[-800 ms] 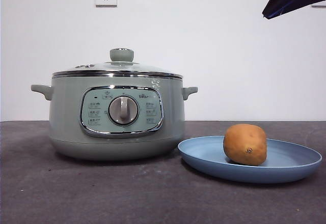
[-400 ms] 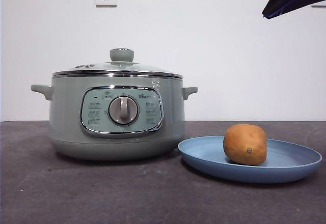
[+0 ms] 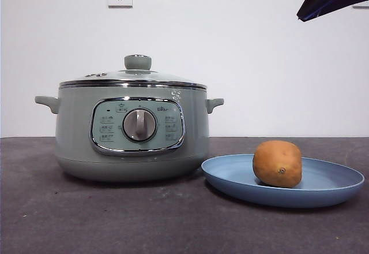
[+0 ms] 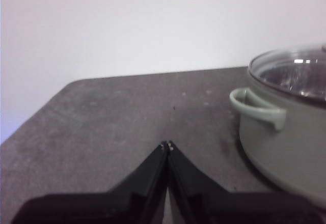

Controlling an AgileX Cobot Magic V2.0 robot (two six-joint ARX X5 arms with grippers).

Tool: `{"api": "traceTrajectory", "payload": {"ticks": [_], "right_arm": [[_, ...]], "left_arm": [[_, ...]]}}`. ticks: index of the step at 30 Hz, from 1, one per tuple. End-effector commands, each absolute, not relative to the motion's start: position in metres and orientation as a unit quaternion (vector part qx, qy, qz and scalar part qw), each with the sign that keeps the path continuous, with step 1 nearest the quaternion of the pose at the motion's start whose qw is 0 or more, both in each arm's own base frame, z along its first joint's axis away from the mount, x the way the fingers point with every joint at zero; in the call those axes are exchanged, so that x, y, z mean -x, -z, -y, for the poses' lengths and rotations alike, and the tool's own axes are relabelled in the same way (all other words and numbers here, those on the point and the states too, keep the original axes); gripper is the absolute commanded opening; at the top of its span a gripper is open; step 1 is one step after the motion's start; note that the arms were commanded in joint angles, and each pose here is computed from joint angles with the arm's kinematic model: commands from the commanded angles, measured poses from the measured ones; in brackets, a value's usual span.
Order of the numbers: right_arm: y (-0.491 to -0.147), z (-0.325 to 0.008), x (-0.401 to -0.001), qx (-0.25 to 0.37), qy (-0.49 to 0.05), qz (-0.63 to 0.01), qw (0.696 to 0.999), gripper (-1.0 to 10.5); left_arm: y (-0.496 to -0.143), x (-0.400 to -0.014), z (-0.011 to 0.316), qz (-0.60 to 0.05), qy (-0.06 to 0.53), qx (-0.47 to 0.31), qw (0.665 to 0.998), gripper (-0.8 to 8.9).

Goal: Take the potato out from the steamer,put the potato on the plate,close the lid

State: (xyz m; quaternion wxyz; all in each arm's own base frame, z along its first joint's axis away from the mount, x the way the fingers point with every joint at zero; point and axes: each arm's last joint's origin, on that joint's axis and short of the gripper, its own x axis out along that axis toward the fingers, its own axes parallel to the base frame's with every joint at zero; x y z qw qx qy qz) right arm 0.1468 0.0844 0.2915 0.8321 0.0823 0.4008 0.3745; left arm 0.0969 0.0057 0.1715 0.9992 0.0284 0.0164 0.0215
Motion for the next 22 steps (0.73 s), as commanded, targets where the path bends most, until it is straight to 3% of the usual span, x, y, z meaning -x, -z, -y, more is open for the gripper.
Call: {"api": "traceTrajectory", "payload": {"ticks": [1, 13, 22], "right_arm": [[-0.289, -0.084, -0.147, -0.082, -0.373, -0.402, 0.832, 0.0], [-0.289, -0.084, -0.147, -0.082, -0.373, -0.402, 0.832, 0.0], [-0.289, -0.084, -0.147, -0.082, -0.373, -0.402, 0.832, 0.0]], "left_arm": [[-0.163, -0.097, -0.006, -0.024, -0.023, -0.023, 0.999, -0.04], [-0.146, -0.096, -0.006, -0.094, -0.029, -0.02, 0.995, -0.04], [-0.147, -0.096, -0.006, -0.091, -0.029, -0.019, 0.995, -0.04]]}}
